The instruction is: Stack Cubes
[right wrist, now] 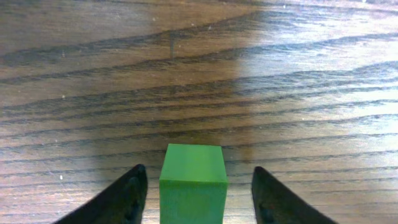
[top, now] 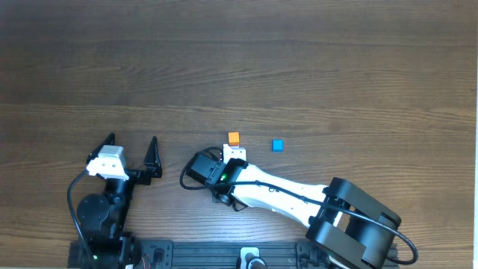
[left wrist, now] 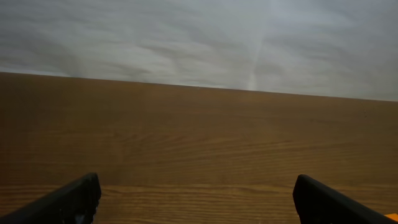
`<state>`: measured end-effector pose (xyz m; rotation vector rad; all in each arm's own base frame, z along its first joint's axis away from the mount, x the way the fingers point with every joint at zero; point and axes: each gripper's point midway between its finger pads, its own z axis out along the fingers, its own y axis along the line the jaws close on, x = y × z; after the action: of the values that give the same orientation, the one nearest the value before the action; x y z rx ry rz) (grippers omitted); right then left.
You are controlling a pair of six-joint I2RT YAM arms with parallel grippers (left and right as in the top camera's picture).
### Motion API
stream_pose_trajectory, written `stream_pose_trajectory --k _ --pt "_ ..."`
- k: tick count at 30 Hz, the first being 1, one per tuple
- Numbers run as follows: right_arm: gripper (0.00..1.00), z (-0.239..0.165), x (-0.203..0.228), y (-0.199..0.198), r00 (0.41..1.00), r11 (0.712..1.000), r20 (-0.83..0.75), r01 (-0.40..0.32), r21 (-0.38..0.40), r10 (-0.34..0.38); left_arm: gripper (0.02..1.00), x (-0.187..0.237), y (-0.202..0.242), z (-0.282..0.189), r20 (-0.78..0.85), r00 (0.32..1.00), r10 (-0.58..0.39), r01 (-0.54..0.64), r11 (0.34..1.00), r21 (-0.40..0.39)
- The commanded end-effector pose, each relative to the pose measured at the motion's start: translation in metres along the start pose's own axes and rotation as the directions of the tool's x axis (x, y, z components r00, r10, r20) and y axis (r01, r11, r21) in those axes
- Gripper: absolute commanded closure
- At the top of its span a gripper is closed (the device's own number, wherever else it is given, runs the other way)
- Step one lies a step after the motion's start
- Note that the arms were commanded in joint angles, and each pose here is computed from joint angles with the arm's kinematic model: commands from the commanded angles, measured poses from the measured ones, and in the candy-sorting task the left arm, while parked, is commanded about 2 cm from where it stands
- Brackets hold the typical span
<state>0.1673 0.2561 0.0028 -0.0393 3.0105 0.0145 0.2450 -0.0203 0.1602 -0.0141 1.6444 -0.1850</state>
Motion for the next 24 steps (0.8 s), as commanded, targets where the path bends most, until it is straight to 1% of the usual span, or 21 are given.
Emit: stream_pose_trajectory --k 1,2,4,6,10,13,17,20,24 --pt "0.531 0.005 -0.001 -0.006 1.0 1.0 0.0 -0.008 0.024 0.008 0.018 0.002 0.002 0.0 0.003 1.0 0.018 -0.018 1.0 -0.01" --pt "0.555 0.005 -0.001 -0.006 1.0 1.0 0.0 -0.008 0.024 0.008 0.018 0.002 0.002 0.0 0.003 1.0 0.018 -0.018 1.0 -0.01" --pt "0.634 0.005 -0.001 -0.006 1.0 1.0 0.0 -0.008 0.024 0.008 0.02 0.002 0.002 0.0 0.003 1.0 0.018 -0.018 1.0 -0.01" --pt "0.673 0.005 0.0 -0.005 1.0 1.0 -0.001 -0.008 0.024 0.008 0.018 0.002 0.002 0.0 0.003 1.0 0.018 -0.018 1.0 -0.01" --pt "0.715 0.005 0.0 -0.005 1.0 1.0 -0.002 -0.008 0.023 0.008 0.018 0.002 0.003 0.0 0.003 1.0 0.018 -0.018 1.0 -0.01" --pt "0.787 0.005 0.0 -0.005 1.0 1.0 -0.002 -0.009 0.023 0.009 0.018 0.002 0.002 0.0 0.003 1.0 0.018 -0.018 1.0 -0.01" --pt "0.831 0.001 -0.002 -0.003 1.0 1.0 0.003 -0.01 0.016 0.01 0.018 0.002 0.003 0.0 0.003 1.0 0.018 -0.018 1.0 -0.01" --pt "0.862 -0.013 -0.009 0.0 1.0 1.0 0.022 -0.011 0.015 0.01 0.02 0.002 0.002 0.0 0.003 1.0 0.018 -0.018 1.0 -0.01" --pt "0.895 -0.049 -0.024 -0.004 0.997 0.999 0.077 -0.014 0.038 0.011 0.02 0.002 0.002 0.0 0.003 1.0 0.018 -0.018 1.0 -0.01"
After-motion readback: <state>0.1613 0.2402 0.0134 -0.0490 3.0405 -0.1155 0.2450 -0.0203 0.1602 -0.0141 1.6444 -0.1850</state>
